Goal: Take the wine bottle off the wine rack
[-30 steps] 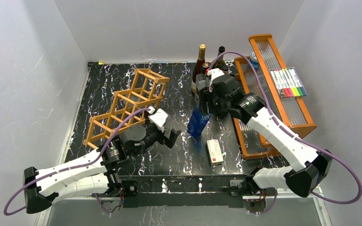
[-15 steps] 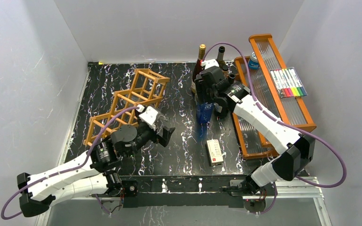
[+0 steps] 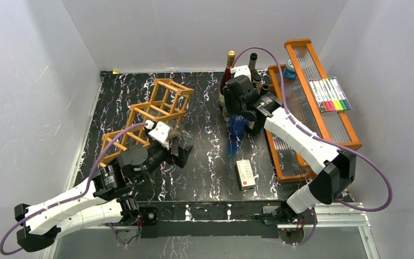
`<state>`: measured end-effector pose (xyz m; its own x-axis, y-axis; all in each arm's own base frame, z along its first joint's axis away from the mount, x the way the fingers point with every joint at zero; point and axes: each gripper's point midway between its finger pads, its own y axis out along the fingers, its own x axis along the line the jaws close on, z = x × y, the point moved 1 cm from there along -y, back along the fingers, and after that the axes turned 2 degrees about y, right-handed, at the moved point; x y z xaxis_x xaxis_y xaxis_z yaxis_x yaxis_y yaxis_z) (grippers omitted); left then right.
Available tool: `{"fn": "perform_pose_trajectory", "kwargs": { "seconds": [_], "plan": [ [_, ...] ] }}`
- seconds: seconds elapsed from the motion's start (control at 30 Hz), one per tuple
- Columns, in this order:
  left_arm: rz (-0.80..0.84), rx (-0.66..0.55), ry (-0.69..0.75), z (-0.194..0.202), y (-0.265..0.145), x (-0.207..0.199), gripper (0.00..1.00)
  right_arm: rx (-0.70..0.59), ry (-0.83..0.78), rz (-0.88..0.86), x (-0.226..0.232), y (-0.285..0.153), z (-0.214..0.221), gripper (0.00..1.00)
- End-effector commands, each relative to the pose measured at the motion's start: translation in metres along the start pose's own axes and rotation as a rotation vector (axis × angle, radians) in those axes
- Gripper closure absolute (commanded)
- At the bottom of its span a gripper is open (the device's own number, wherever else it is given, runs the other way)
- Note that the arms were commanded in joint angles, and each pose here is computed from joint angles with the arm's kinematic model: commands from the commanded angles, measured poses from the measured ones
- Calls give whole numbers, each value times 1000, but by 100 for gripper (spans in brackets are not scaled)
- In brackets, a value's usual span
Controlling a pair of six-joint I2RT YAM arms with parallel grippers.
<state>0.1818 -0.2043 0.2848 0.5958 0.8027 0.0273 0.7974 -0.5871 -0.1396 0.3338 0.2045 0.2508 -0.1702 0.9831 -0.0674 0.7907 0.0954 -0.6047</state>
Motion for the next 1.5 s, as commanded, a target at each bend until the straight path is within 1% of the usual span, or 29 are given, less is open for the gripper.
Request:
{"fn": "perform_pose_trajectory", "kwargs": {
  "seconds": [0.0, 0.17, 0.37, 0.43, 0.57, 0.6, 0.67, 0.83, 0.93, 1.03, 1.2, 1.3, 1.47],
  "plan": [
    [-17, -36, -51, -19, -9, 5, 2, -259, 164, 19, -3, -17, -77, 85],
    [-18, -38, -65, -18, -11, 6, 2, -263, 186, 33, -6, -12, -78, 84],
    [-17, -39, -71, -19, -12, 6, 2, -253, 208, 34, -9, -6, -74, 76],
    [-17, -35, -69, -18, -11, 6, 2, -247, 208, 31, -8, -5, -72, 68],
    [-15, -30, -69, -17, -11, 5, 2, -230, 200, 25, -8, -4, -68, 44],
    [-14, -30, -69, -17, -11, 5, 2, -229, 197, 19, -7, -5, -69, 39],
    [-13, -31, -71, -17, -11, 5, 2, -226, 192, 13, -6, -7, -70, 33],
    [-10, -32, -72, -17, -10, 4, 2, -233, 180, -21, -4, -17, -80, 23],
    [-9, -32, -70, -16, -9, 3, 2, -242, 174, -27, -5, -23, -84, 14],
    [-3, -31, -66, -16, -7, 1, 2, -248, 164, -33, -6, -29, -89, 9],
    [1, -31, -58, -17, -6, 1, 2, -279, 150, -51, -10, -48, -104, 4],
    [2, -33, -53, -17, -7, 1, 2, -318, 135, -100, -8, -64, -115, 2],
    [-1, -31, -48, -16, -6, 1, 2, -355, 96, -249, 7, -84, -118, 2]
  ]
}}
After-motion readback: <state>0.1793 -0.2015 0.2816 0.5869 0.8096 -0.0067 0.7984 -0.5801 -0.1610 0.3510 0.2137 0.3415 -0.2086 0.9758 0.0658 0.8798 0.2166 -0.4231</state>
